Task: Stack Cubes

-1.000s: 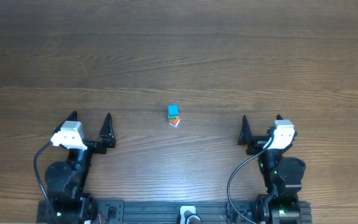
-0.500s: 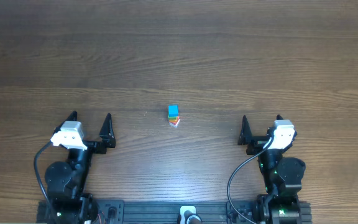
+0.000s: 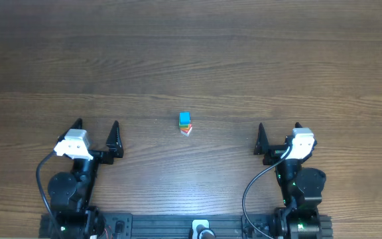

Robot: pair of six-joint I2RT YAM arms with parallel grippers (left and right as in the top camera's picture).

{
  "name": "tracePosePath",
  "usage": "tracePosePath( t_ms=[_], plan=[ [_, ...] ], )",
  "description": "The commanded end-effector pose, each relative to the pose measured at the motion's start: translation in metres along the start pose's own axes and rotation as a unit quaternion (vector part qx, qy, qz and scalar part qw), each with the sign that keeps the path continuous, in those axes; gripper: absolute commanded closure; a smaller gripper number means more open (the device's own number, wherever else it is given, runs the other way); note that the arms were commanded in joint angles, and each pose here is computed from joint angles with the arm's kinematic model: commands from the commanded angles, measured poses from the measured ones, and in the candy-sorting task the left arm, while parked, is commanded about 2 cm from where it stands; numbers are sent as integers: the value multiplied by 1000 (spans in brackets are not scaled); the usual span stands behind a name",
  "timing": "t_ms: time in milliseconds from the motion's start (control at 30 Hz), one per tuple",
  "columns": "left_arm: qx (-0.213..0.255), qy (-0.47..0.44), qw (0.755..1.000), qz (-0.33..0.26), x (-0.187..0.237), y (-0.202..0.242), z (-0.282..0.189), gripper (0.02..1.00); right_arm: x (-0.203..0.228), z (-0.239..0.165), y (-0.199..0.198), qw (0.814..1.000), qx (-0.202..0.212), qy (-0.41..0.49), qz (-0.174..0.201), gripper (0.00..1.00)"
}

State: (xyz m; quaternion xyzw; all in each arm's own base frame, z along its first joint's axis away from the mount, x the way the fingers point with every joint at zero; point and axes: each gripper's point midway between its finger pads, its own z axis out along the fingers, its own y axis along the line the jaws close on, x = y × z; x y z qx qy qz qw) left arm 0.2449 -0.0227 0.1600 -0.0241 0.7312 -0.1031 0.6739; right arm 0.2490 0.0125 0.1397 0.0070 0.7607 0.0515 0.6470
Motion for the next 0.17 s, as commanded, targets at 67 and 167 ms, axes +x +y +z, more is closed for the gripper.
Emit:
tracePosePath(
  t_ms=[67,167],
  plan=[
    [3,0,1000,7,2,-1,0,20,1,0,1,1000,-4,-1,-1,9],
    [3,0,1000,7,2,-1,0,20,1,0,1,1000,-4,-1,-1,9]
  ],
)
